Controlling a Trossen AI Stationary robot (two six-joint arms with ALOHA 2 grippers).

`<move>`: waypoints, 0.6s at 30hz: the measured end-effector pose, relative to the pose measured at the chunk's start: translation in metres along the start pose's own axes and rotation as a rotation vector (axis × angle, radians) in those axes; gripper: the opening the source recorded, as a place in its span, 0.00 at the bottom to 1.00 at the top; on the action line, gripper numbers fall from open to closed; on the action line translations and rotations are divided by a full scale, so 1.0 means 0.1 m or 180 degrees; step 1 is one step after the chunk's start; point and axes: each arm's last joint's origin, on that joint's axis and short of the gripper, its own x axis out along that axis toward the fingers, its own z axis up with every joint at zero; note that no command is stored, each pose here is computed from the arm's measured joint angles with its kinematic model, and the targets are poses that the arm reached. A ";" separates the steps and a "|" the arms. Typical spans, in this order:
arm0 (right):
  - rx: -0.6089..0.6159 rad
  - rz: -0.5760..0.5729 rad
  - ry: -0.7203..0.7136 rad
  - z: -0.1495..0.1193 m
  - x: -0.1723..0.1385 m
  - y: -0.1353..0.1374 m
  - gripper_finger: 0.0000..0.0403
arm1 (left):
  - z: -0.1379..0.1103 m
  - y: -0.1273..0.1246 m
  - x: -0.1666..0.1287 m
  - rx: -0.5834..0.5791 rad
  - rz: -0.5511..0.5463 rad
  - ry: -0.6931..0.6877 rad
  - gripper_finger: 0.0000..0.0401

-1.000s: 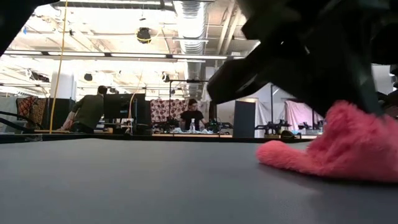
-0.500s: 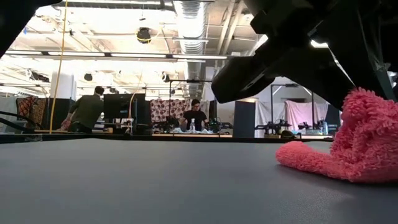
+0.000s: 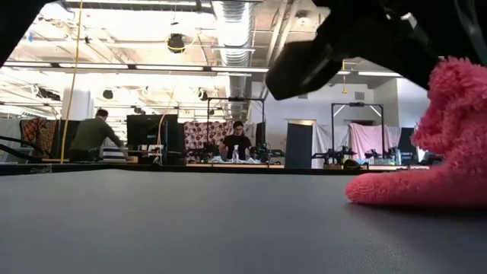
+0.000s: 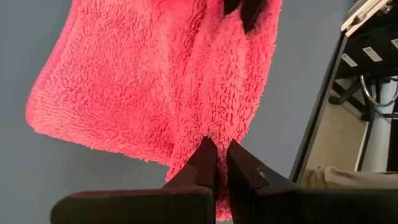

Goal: Roll towel
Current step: Roll the pink towel

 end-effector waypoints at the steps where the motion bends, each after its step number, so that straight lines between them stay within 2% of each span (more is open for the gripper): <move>1: -0.0002 -0.0002 0.0001 0.00 0.00 0.00 0.06 | 0.02 0.01 0.00 -0.0006 -0.0030 0.0018 0.00; 5: 0.0072 -0.0035 0.0028 -0.03 0.01 -0.04 0.06 | 0.06 0.02 0.00 -0.0038 -0.0080 0.0007 0.00; 12: 0.0542 -0.0168 0.0035 -0.12 0.06 -0.17 0.06 | 0.11 0.21 0.16 -0.0338 -0.0058 0.0152 0.00; 18: 0.0603 -0.0205 0.0020 -0.13 0.06 -0.19 0.07 | 0.05 0.26 0.29 -0.0465 -0.0200 0.0237 0.00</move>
